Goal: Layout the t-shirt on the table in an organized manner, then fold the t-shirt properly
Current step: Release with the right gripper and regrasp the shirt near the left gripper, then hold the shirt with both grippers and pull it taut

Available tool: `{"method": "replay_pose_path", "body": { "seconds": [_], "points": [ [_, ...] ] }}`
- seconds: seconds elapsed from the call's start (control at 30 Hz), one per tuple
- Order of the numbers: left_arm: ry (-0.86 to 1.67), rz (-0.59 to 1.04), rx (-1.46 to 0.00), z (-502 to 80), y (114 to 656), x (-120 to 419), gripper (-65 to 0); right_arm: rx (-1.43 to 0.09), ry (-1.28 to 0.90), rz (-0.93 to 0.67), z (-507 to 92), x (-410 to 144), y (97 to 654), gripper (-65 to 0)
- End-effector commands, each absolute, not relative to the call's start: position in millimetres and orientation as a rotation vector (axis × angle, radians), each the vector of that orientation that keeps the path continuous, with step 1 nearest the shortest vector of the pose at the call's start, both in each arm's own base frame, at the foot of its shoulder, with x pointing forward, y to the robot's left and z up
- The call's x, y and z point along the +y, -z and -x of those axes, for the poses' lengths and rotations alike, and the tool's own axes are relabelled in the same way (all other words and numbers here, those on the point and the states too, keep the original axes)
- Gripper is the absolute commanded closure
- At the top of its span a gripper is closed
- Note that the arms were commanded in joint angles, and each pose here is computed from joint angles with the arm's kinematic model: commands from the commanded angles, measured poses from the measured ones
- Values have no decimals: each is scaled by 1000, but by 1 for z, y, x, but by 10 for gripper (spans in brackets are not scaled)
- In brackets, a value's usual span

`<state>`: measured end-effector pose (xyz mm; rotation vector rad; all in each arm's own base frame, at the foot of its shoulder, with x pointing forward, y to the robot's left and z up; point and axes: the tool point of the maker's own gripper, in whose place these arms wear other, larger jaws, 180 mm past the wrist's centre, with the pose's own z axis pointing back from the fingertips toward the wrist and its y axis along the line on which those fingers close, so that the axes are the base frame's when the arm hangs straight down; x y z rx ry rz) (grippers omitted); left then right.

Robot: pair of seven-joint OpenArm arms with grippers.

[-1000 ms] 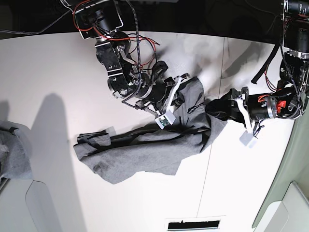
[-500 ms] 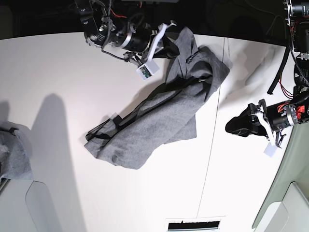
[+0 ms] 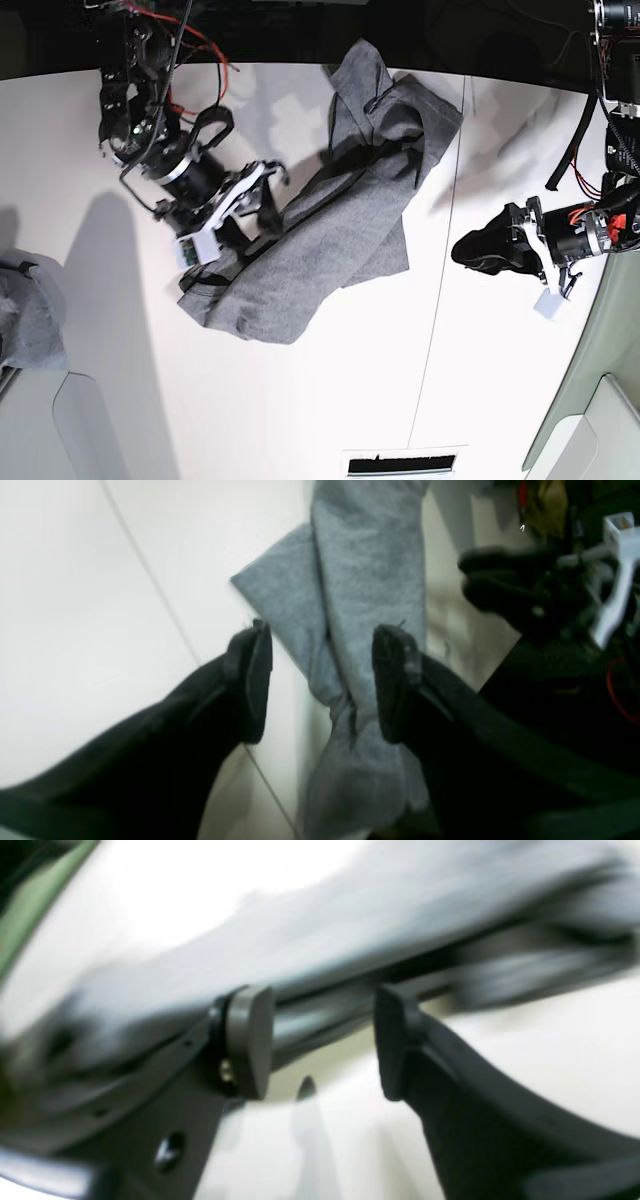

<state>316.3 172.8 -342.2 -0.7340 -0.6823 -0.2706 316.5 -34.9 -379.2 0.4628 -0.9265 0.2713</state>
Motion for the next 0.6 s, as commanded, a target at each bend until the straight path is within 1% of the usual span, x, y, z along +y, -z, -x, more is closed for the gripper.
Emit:
{"method": "replay_pose_path", "body": {
  "seconds": [0.0, 0.1, 0.2, 0.3, 0.5, 0.57],
  "points": [
    [302, 746, -724, -323, 328, 170, -341, -999, -243, -435, -340, -44, 361, -321],
    [339, 768, -683, -316, 336, 153, -341, -999, -212, -347, -372, -67, 365, -321],
    [372, 760, -668, -314, 347, 136, -342, -957, -179, -297, -394, -80, 382, -321],
    [385, 751, -708, -323, 348, 123, -342, -925, -146, -265, -408, -88, 393, -321],
    [402, 741, -746, -334, 348, 101, -342, -926, -74, -138, -417, -113, 397, -321],
    [406, 731, -754, -336, 350, 97, -342, -933, -66, -132, -418, -115, 396, -321]
  ]
}}
